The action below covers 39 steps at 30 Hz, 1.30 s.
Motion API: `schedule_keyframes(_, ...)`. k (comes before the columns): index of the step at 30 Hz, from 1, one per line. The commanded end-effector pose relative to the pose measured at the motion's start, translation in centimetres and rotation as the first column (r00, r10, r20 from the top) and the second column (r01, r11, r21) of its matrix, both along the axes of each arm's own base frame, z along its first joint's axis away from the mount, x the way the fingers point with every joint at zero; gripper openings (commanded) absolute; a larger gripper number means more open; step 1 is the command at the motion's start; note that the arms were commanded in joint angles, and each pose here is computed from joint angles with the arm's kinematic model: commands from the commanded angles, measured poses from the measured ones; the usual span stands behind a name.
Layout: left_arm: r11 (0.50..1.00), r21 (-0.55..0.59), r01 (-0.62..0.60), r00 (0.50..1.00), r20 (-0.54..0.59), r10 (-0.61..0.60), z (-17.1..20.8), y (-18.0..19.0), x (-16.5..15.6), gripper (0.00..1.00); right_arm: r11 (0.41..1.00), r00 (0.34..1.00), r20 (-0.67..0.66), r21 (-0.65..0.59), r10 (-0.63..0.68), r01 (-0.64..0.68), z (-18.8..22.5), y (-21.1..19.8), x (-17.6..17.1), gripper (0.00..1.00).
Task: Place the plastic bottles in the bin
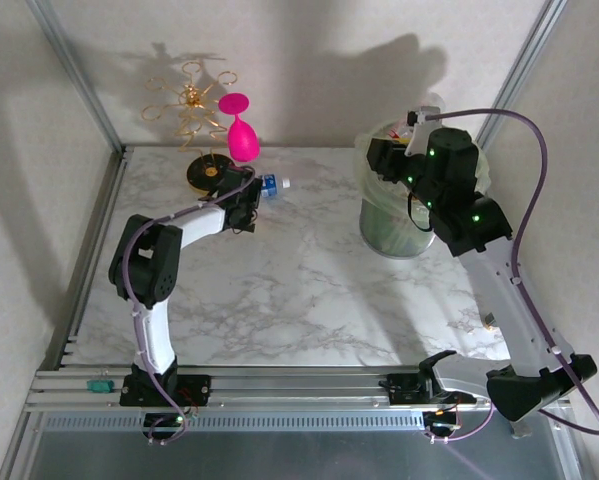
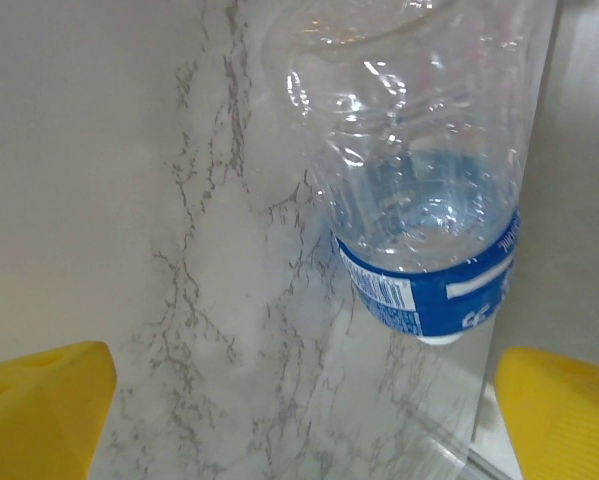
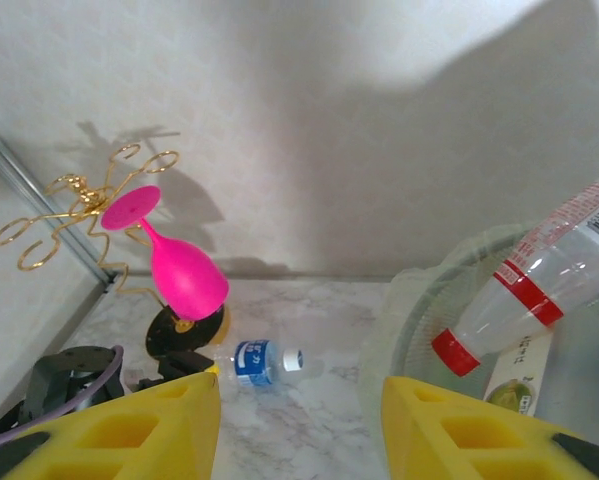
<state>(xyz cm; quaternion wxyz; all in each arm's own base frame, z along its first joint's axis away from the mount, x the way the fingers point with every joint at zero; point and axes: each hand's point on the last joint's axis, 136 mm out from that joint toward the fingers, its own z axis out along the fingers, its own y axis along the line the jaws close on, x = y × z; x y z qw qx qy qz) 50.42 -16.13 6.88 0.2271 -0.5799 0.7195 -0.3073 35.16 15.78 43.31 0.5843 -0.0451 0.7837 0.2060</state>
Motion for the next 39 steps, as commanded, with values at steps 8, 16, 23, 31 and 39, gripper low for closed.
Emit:
schedule_keyframes(8,0.991,-0.081,-0.104,0.992,0.058,0.109,-0.4,0.0,4.8,1.0,0.998,1.0,-0.022,-0.062,-0.011,0.009,-1.8,-0.3,0.1,0.46)
schedule_keyframes(16,0.984,-0.038,-0.175,0.983,0.049,0.176,-1.2,1.8,6.9,1.0,0.997,0.999,-0.048,-0.076,-0.006,0.002,-2.7,-0.2,0.1,0.45)
schedule_keyframes(23,0.978,-0.059,-0.2,0.98,0.003,0.201,-3.3,2.6,8.1,0.85,0.997,0.999,-0.04,-0.074,-0.018,0.014,-2.2,-0.6,-0.4,0.45)
schedule_keyframes(31,0.979,0.019,-0.201,0.977,-0.068,0.202,-5.6,4.1,7.4,0.79,0.996,0.999,-0.027,-0.085,-0.032,0.03,-1.1,-1.1,-0.6,0.45)
schedule_keyframes(39,0.979,0.111,-0.174,0.975,-0.117,0.187,-6.4,5.7,5.5,0.68,0.995,0.999,-0.011,-0.087,-0.046,0.045,-0.3,-1.5,-1.1,0.45)
